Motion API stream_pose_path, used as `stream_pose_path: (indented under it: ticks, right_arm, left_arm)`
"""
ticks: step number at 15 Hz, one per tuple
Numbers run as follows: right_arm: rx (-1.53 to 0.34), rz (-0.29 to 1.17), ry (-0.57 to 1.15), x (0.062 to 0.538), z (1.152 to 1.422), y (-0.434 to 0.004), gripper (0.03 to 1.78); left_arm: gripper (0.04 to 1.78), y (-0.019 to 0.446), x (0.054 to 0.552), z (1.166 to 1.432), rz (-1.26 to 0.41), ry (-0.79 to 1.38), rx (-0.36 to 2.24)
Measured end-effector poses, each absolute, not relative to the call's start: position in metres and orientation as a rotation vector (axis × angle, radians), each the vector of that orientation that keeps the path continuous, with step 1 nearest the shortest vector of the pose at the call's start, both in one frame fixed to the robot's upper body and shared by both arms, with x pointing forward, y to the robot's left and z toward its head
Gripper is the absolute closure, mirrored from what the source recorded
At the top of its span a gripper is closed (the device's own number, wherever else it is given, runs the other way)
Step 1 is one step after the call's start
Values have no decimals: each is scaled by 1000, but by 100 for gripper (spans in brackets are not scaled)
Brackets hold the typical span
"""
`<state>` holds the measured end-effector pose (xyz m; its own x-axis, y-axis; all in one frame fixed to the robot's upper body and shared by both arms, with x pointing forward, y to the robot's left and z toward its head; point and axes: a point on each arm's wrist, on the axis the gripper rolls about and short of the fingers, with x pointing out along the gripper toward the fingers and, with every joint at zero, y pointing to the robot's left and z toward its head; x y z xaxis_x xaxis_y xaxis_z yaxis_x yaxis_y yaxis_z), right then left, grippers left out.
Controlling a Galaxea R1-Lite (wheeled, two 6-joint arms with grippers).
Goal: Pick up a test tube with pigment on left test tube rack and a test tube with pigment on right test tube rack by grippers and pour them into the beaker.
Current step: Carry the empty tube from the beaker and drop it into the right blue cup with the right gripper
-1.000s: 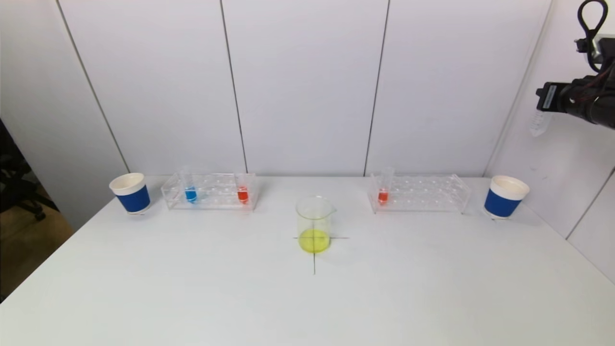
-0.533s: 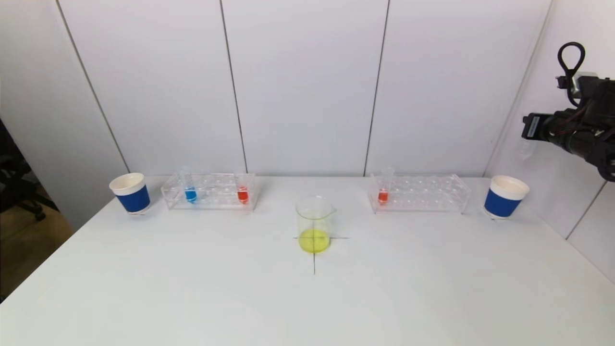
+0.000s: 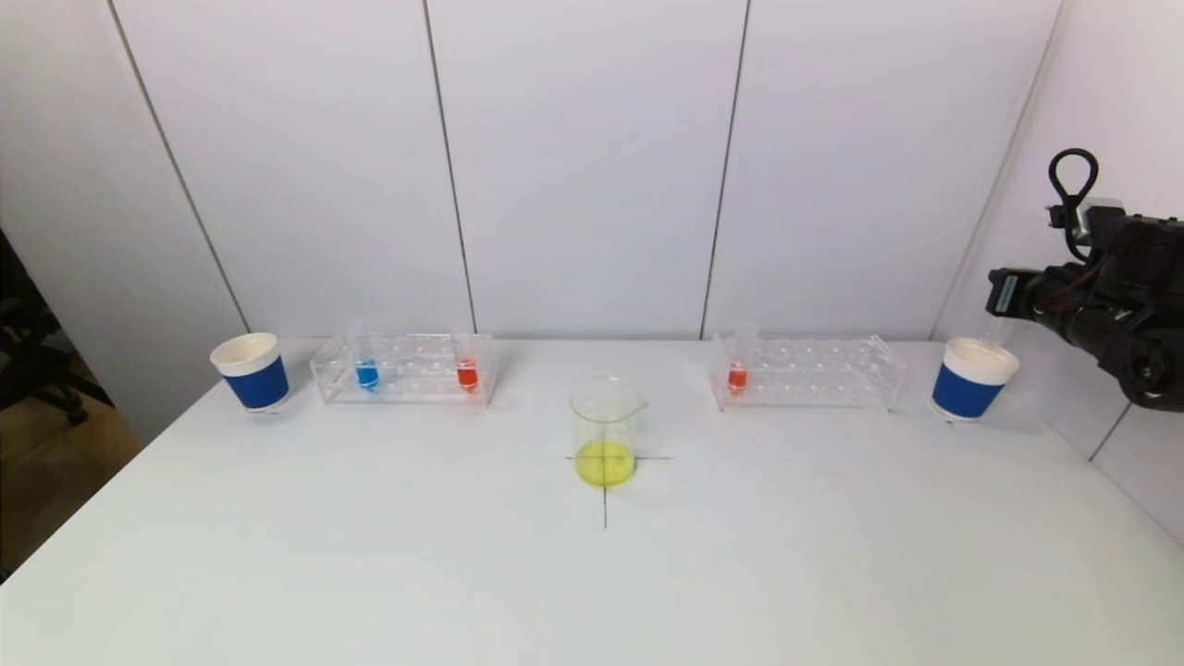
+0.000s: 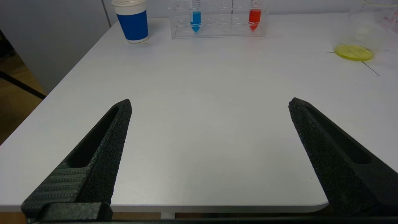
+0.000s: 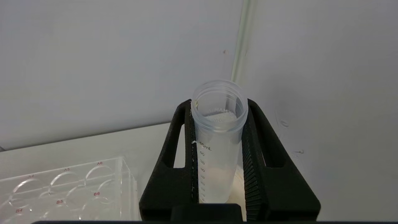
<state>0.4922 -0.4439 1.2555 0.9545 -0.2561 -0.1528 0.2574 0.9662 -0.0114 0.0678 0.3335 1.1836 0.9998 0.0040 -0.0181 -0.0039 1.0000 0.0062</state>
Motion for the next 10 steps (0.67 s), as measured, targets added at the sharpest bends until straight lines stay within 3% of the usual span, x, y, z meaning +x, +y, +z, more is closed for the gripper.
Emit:
stream_pose_path:
  ticks: [10]
  right_arm:
    - [42, -266, 191, 486, 1218, -444, 135]
  left_arm:
    - [6, 333, 68, 1184, 4, 18, 6]
